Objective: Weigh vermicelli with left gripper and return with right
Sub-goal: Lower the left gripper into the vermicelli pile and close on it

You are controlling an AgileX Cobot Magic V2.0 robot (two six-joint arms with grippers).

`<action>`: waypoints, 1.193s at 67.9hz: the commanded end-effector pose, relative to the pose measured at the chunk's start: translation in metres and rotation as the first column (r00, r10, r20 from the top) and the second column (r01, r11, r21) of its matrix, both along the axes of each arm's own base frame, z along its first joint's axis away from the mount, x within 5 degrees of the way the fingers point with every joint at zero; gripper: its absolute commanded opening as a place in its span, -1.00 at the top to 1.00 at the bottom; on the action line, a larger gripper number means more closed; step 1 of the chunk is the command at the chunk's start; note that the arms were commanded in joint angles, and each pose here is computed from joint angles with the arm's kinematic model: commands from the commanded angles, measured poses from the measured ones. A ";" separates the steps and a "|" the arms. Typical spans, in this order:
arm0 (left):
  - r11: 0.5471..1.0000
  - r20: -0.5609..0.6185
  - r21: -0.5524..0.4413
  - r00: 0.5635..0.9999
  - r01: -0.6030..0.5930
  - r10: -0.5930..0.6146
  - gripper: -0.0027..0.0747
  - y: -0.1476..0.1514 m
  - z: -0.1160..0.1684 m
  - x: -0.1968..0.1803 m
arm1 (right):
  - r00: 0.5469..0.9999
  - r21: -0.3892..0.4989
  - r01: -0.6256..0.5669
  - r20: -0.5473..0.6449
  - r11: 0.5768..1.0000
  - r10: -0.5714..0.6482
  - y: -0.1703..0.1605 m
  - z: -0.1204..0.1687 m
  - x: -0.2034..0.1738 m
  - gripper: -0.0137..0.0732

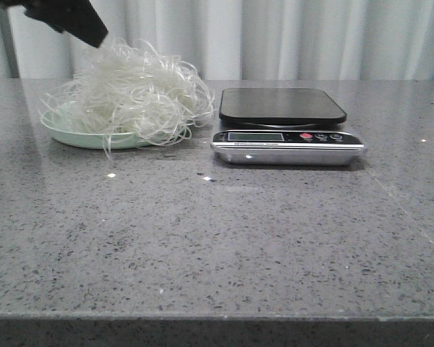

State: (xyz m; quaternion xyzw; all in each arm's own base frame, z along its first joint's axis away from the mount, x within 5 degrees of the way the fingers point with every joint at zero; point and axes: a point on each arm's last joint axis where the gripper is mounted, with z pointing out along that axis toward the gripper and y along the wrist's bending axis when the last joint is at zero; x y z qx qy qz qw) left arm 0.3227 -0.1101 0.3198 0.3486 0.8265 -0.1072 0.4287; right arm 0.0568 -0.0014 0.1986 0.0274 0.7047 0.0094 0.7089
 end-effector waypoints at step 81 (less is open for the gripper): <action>0.970 -0.085 -0.221 0.993 -0.101 0.084 0.55 -0.017 -0.022 0.041 | 0.996 -0.015 0.007 0.094 1.000 -0.005 0.000 0.010 -0.002 0.34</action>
